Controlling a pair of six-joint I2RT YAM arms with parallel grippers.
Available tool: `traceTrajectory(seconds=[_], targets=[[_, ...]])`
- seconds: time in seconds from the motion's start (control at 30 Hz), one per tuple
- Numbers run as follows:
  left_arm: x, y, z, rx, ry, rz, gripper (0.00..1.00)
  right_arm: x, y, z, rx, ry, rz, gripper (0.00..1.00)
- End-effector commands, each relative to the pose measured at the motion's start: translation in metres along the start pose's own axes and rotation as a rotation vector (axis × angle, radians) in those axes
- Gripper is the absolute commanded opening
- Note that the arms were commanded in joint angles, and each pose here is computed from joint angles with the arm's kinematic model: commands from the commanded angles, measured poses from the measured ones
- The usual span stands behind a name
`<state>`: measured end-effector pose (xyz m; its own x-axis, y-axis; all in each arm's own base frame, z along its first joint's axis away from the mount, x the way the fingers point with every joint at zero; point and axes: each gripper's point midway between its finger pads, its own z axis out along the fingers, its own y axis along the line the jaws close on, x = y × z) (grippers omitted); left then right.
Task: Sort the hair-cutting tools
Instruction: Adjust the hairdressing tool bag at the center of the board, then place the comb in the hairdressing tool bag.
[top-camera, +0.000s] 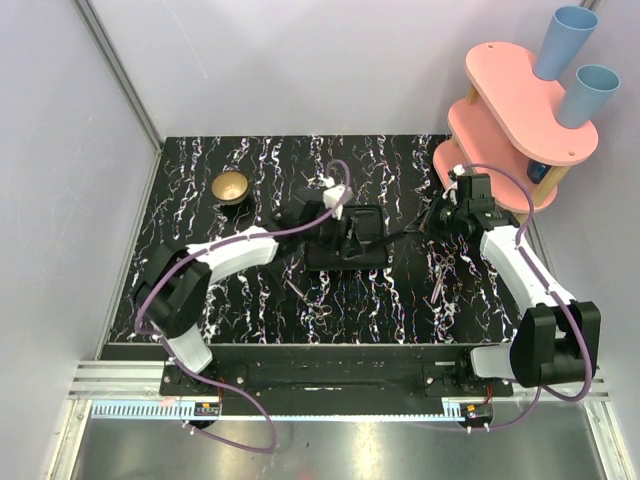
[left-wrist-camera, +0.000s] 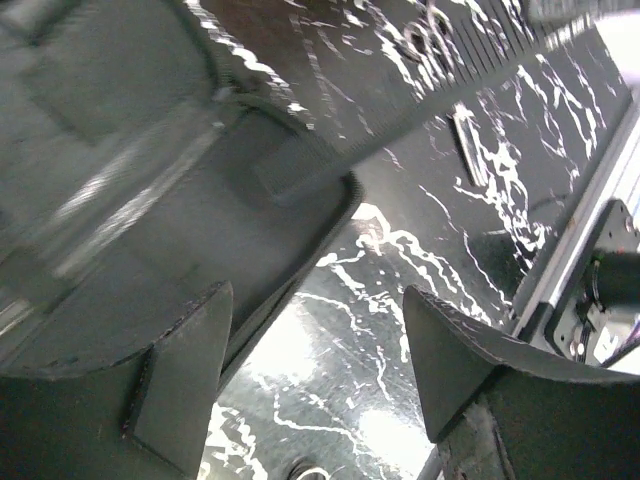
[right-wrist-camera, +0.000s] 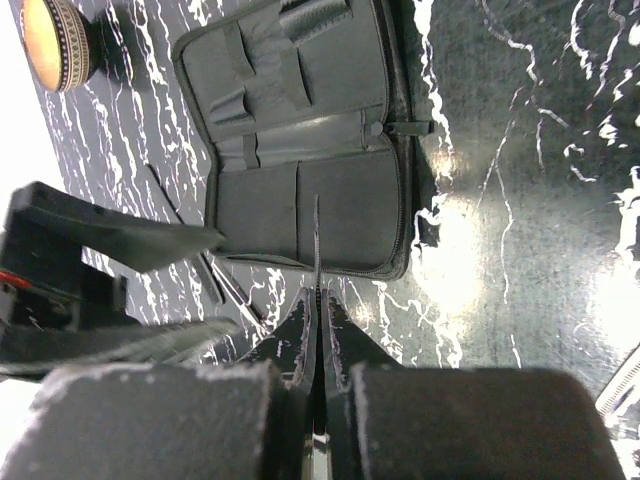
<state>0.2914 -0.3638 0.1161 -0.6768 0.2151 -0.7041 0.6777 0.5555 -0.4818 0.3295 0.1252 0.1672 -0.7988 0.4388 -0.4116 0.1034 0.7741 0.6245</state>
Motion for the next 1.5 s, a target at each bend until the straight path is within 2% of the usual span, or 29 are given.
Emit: traceTrajectory(seconds=[0.0,0.13,0.4,0.5,0.67,1.1,1.33,1.47], targets=[[-0.026,0.023,-0.024,-0.098,-0.132,-0.077,0.73,0.0,0.012,0.009,-0.111,-0.008,0.0,0.0],[0.006,0.059,-0.025,-0.259,-0.037,-0.14,0.67,0.007,0.002,0.021,-0.112,0.001,0.001,0.0],[0.066,0.096,-0.031,-0.428,0.11,-0.197,0.57,0.034,-0.02,0.036,-0.108,0.046,0.001,0.0],[0.082,0.109,-0.037,-0.508,0.162,-0.204,0.52,0.049,-0.032,0.042,-0.09,0.088,0.01,0.0],[0.098,0.138,-0.059,-0.731,0.231,-0.243,0.49,0.062,-0.046,0.05,-0.077,0.112,0.009,0.0],[0.096,0.144,-0.071,-0.792,0.211,-0.224,0.49,0.066,-0.074,0.075,-0.009,0.104,-0.007,0.0],[0.097,0.14,-0.066,-0.747,0.218,-0.203,0.49,0.06,-0.078,0.08,0.001,0.061,-0.003,0.0],[0.097,0.141,-0.067,-0.752,0.218,-0.201,0.49,0.047,-0.079,0.074,0.034,0.015,-0.062,0.0]])
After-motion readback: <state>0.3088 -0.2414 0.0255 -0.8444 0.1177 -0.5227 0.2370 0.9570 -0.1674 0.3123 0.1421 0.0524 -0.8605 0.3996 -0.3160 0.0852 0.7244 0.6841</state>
